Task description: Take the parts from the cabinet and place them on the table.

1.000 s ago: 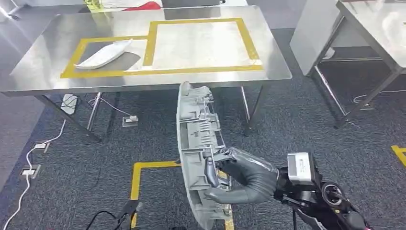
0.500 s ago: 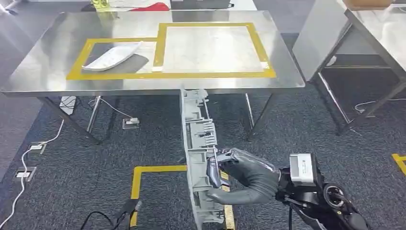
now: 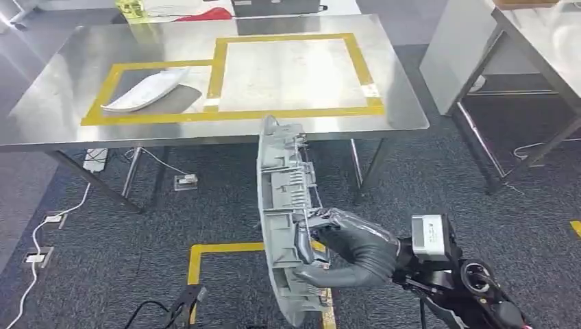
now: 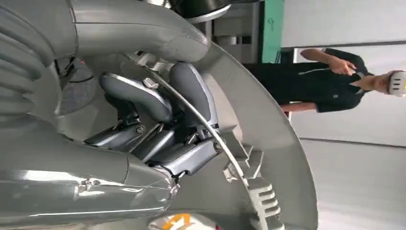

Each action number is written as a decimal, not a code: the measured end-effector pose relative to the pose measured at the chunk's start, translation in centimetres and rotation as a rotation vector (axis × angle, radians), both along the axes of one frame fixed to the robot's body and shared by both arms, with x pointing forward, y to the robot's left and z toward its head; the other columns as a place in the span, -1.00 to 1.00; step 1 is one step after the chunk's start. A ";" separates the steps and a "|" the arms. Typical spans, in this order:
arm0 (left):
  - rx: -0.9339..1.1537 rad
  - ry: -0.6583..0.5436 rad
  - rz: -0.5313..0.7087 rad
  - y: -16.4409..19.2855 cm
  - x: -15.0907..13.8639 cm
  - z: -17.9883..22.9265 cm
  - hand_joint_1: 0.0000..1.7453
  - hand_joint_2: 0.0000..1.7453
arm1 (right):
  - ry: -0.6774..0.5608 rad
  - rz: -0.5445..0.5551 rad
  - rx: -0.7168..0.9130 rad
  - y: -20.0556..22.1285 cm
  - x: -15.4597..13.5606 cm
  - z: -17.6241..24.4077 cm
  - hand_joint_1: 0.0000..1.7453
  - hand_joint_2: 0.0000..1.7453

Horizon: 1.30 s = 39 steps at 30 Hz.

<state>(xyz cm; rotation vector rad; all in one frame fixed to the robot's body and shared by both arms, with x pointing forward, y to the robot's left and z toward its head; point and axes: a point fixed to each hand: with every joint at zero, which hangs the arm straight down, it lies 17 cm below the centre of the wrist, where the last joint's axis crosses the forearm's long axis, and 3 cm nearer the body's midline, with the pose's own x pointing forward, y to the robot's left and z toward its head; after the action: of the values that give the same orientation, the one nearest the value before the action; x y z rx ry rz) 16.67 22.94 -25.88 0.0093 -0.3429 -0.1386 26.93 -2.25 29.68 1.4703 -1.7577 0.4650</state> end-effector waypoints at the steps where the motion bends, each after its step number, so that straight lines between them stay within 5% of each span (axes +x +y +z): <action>1: 0.001 0.000 0.000 0.1 0.0 0.0 -1.00 1.00 | 0.001 0.000 0.000 0.0 0.0 0.0 1.00 1.00; 39: -0.001 -0.002 0.000 0.1 0.1 0.0 -1.00 1.00 | 0.003 -0.002 -0.005 0.1 0.1 -0.1 1.00 1.00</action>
<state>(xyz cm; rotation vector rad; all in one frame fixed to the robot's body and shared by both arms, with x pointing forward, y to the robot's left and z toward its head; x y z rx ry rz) 16.75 23.04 -25.86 0.0080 -0.3455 -0.1384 27.06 -2.18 29.54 1.4647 -1.7542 0.4658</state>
